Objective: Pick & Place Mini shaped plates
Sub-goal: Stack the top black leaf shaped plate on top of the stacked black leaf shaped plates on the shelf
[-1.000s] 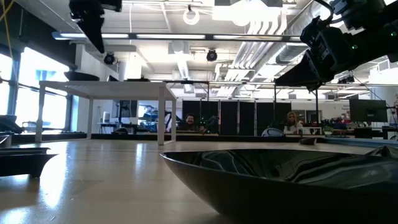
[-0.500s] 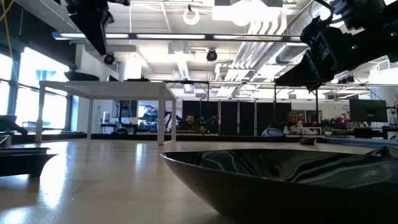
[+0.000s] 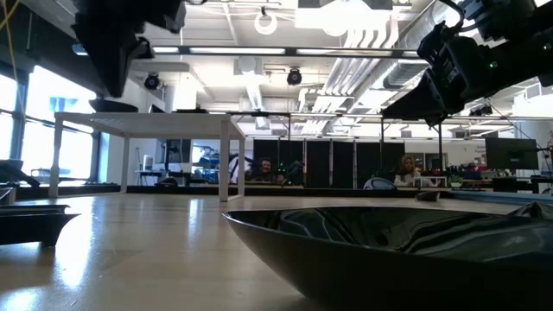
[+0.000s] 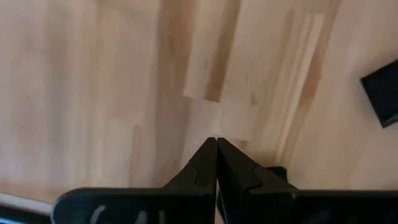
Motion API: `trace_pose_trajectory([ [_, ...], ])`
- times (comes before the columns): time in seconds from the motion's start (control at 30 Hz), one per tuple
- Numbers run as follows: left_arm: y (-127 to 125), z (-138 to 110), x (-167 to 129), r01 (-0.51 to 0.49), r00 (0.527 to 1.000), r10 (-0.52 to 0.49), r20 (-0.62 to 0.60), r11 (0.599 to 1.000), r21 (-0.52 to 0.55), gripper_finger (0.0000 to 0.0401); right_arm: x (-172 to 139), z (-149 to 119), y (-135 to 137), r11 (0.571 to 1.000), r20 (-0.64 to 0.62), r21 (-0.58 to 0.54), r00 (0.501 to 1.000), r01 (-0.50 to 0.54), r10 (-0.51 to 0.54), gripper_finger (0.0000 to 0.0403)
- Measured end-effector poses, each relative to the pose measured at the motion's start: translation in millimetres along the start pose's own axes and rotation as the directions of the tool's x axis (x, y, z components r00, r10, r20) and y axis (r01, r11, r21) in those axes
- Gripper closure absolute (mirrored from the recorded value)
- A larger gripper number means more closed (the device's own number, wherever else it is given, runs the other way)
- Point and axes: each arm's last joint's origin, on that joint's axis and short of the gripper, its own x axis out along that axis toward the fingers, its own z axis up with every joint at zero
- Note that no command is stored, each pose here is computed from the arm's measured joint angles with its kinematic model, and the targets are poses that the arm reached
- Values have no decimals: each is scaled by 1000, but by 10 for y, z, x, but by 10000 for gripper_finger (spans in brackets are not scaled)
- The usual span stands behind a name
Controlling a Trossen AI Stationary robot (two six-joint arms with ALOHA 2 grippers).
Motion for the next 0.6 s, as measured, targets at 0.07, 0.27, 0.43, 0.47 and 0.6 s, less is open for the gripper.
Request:
trace_pose_trajectory([
  [0.07,-32,-14,82,19,998,-18,-54,1000,9,400,0,-2,0,1000,-2,-1,1000,0,0,396],
  [0.27,-36,-122,332,39,987,-40,-155,999,-11,366,1,-7,-1,1000,-7,-2,1000,2,-2,396],
  [0.43,-18,-286,585,50,968,-51,-247,999,-11,306,1,-6,-1,1000,-6,-2,1000,1,-1,396],
  [0.47,-23,-312,637,76,963,-75,-259,997,-8,296,1,-6,-1,1000,-6,-2,1000,1,-1,396],
  [0.6,-58,-428,831,159,946,-145,-291,987,27,279,1,-6,-1,1000,-6,-2,1000,0,0,396],
])
